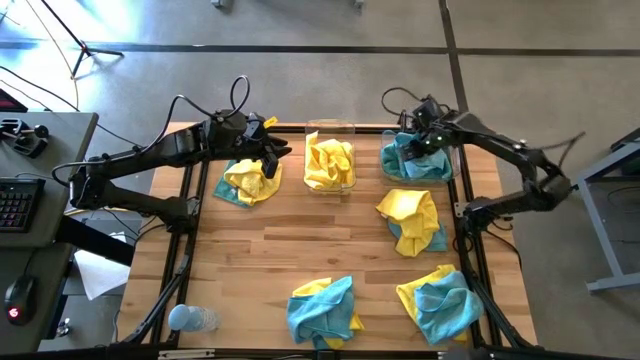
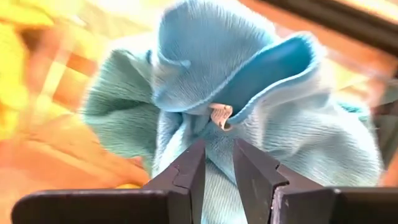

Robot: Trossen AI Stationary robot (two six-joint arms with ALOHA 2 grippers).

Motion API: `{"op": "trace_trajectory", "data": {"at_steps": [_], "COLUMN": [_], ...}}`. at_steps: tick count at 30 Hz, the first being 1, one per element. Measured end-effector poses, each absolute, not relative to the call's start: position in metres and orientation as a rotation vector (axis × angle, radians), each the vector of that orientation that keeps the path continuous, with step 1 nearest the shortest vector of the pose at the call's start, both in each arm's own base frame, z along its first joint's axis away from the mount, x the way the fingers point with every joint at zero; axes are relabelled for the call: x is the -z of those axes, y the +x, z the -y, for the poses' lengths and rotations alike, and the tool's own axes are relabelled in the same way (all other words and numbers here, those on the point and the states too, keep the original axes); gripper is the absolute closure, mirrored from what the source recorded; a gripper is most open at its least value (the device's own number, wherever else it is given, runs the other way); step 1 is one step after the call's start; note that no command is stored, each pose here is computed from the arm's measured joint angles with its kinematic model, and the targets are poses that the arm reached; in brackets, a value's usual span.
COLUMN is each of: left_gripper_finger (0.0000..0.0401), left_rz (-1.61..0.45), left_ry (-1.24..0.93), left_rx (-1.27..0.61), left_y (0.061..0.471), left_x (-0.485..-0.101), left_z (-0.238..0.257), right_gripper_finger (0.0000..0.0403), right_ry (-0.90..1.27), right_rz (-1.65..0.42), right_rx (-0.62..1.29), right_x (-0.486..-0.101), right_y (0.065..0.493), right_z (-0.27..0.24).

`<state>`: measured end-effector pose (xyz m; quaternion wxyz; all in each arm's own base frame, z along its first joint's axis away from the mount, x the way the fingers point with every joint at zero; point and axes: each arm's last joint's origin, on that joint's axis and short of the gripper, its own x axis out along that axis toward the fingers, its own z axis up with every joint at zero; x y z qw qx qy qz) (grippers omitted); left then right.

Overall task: Sort microfiber towel by color & place in baskets
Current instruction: Put the yellow towel into the left transparent bin

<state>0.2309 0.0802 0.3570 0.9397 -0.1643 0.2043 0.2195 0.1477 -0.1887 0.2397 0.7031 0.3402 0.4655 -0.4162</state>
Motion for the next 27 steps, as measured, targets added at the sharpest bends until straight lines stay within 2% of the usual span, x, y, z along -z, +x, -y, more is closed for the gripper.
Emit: {"op": "trace_trajectory", "data": {"at_steps": [7, 11, 13, 23, 27], "left_gripper_finger": [0.0288, 0.0288, 0.0288, 0.0288, 0.0288], "left_rz": [-0.434, -0.466, -0.484, -0.589, -0.558], "left_ry": [-0.257, -0.18, -0.164, -0.154, -0.156], "left_rx": [-0.43, -0.409, -0.398, -0.36, -0.343], "left_y": [0.231, 0.23, 0.229, 0.214, 0.2], "left_x": [-0.357, -0.356, -0.355, -0.352, -0.341], "left_z": [-0.08, -0.08, -0.079, -0.066, -0.055], "right_gripper_finger": [0.0338, 0.0386, 0.0397, 0.04, 0.0402], "right_ry": [0.753, 0.766, 0.758, 0.835, 0.87], "right_rz": [-0.9, -0.869, -0.865, -0.827, -0.791], "right_rx": [0.957, 0.916, 0.894, 0.844, 0.838], "right_x": [-0.278, -0.286, -0.288, -0.288, -0.289], "right_y": [0.136, 0.146, 0.156, 0.196, 0.203], "right_z": [0.169, 0.148, 0.135, 0.064, 0.038]}}
